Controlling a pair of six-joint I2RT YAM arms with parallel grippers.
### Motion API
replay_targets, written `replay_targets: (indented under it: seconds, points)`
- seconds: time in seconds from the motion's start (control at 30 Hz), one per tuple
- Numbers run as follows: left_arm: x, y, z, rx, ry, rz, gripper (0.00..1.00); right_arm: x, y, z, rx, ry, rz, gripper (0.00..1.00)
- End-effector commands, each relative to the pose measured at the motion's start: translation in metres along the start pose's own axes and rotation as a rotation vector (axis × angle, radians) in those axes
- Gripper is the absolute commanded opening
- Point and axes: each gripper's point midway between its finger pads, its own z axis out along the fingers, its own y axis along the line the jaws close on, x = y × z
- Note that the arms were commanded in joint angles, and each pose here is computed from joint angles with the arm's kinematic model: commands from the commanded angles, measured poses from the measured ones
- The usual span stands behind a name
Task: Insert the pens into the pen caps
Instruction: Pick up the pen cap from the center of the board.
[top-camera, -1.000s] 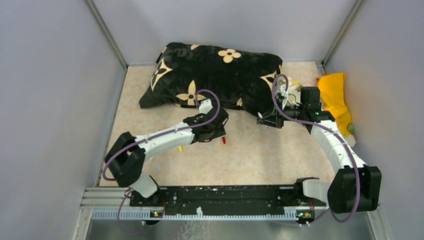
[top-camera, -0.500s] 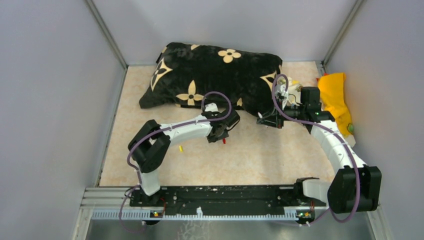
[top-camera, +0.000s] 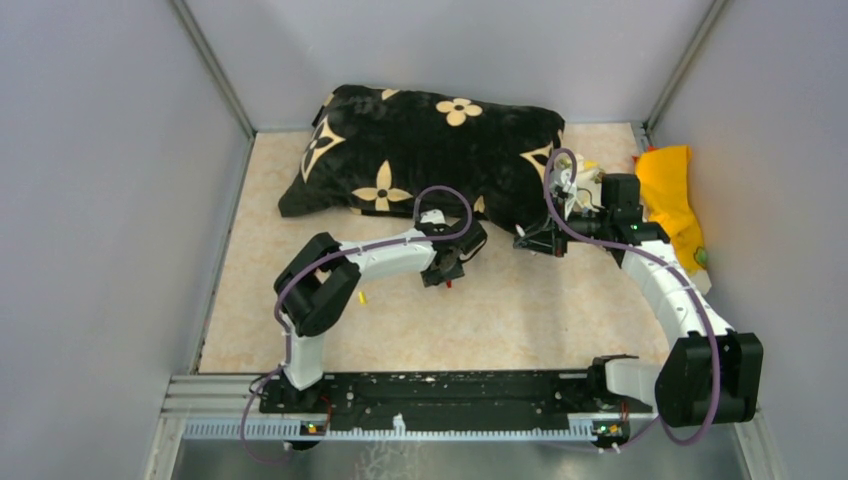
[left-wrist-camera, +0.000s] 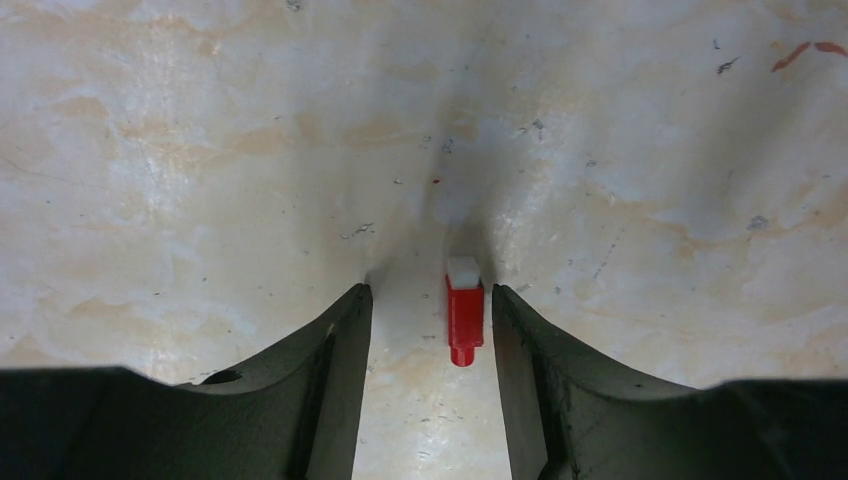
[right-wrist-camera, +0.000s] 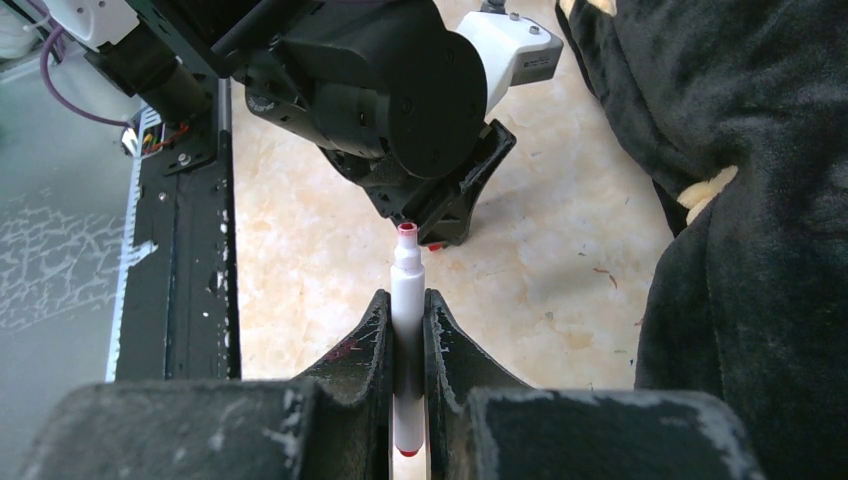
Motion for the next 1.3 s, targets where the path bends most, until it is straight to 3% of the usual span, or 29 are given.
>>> replay_targets:
  seconds: [0.0, 0.67, 0.9, 1.1, 1.27]
  points:
    - [0.002, -0.008, -0.002, 0.01, 0.015, 0.017, 0.53, -0.018, 0.002, -0.005, -0.003, -0.036, -0.08, 0.0]
    - [0.022, 0.01, 0.003, -0.074, 0.092, 0.063, 0.28, -0.02, 0.004, -0.005, -0.006, -0.04, -0.086, 0.0]
    - [0.024, 0.011, -0.001, -0.069, 0.104, 0.075, 0.06, -0.021, 0.006, -0.006, -0.011, -0.044, -0.089, 0.0]
    - [0.0, -0.004, -0.028, 0.076, 0.028, 0.088, 0.0, -0.021, 0.011, -0.003, -0.051, -0.076, -0.054, 0.0]
    - [-0.031, -0.028, -0.07, 0.351, -0.118, 0.083, 0.0, -0.019, 0.017, 0.001, -0.085, -0.098, -0.013, 0.0]
